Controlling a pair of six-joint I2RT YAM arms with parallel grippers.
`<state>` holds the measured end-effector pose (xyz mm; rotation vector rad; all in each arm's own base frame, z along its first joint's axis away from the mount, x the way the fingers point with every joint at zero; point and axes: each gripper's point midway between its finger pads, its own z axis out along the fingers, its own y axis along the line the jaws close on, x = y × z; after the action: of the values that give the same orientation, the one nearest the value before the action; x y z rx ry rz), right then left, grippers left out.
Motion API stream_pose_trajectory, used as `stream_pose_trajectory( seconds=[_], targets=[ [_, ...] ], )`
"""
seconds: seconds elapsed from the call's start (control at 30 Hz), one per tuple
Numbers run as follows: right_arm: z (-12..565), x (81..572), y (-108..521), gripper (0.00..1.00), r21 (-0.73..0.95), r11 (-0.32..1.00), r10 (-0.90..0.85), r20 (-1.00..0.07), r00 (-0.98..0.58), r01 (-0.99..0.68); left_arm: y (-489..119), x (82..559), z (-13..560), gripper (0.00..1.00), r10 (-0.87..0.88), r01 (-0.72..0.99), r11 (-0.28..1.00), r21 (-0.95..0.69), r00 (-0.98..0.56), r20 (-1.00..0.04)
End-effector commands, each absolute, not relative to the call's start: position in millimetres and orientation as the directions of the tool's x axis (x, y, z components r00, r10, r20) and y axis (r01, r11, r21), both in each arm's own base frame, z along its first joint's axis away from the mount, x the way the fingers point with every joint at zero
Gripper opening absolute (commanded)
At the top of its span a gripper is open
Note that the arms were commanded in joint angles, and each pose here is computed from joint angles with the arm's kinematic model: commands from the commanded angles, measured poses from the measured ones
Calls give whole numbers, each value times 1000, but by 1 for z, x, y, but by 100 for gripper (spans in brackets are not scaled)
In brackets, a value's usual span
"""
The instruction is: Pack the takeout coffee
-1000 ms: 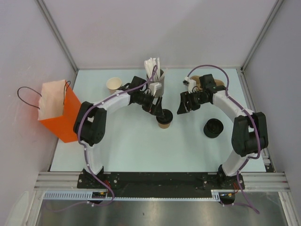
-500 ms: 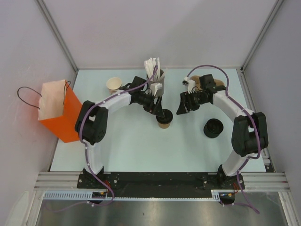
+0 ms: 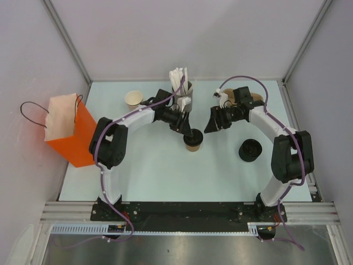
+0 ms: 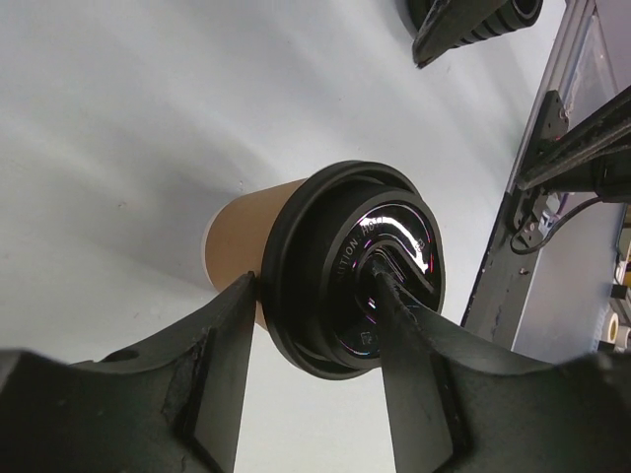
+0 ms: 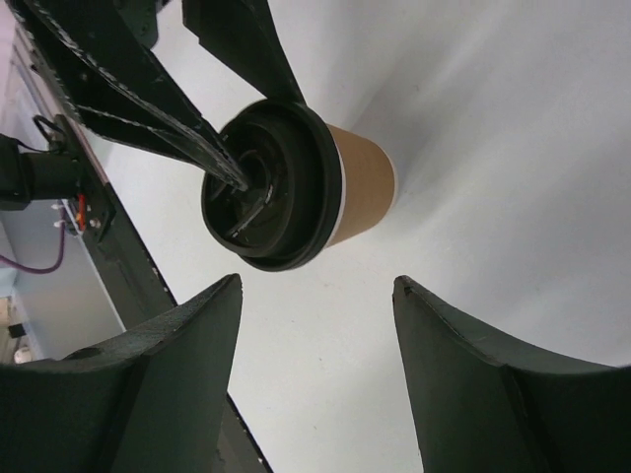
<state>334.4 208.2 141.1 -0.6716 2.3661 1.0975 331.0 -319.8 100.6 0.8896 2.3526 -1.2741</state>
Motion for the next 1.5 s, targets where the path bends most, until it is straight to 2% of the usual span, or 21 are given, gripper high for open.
stream_pose_trajectory(
  seconds=[0.0, 0.23, 0.43, 0.6, 1.0, 1.3, 1.47],
  targets=[
    [142, 338, 225, 68, 661, 503, -190, -544, -817, -557, -313, 334, 74, 53, 405, 655, 462, -598, -756, -515],
    [122, 329, 237, 65, 684, 498, -228, -490, -842, -533, -310, 336, 72, 52, 405, 658, 481, -579, -753, -519],
    [126, 324, 235, 54, 760, 419, -207, -453, -867, -497, -309, 337, 70, 52, 406, 660, 494, -566, -751, -521],
    [128, 321, 228, 48, 808, 360, -191, -425, -885, -466, -311, 336, 70, 52, 413, 664, 496, -560, -747, -521],
    [110, 322, 234, 44, 797, 400, -211, -401, -891, -453, -315, 333, 67, 52, 426, 672, 498, -548, -740, -521],
    [98, 323, 236, 30, 805, 409, -212, -373, -903, -429, -313, 333, 64, 52, 429, 669, 505, -545, -743, -514],
    [95, 325, 237, 28, 798, 425, -212, -372, -904, -428, -313, 334, 65, 51, 430, 672, 506, -541, -740, -517]
  ],
)
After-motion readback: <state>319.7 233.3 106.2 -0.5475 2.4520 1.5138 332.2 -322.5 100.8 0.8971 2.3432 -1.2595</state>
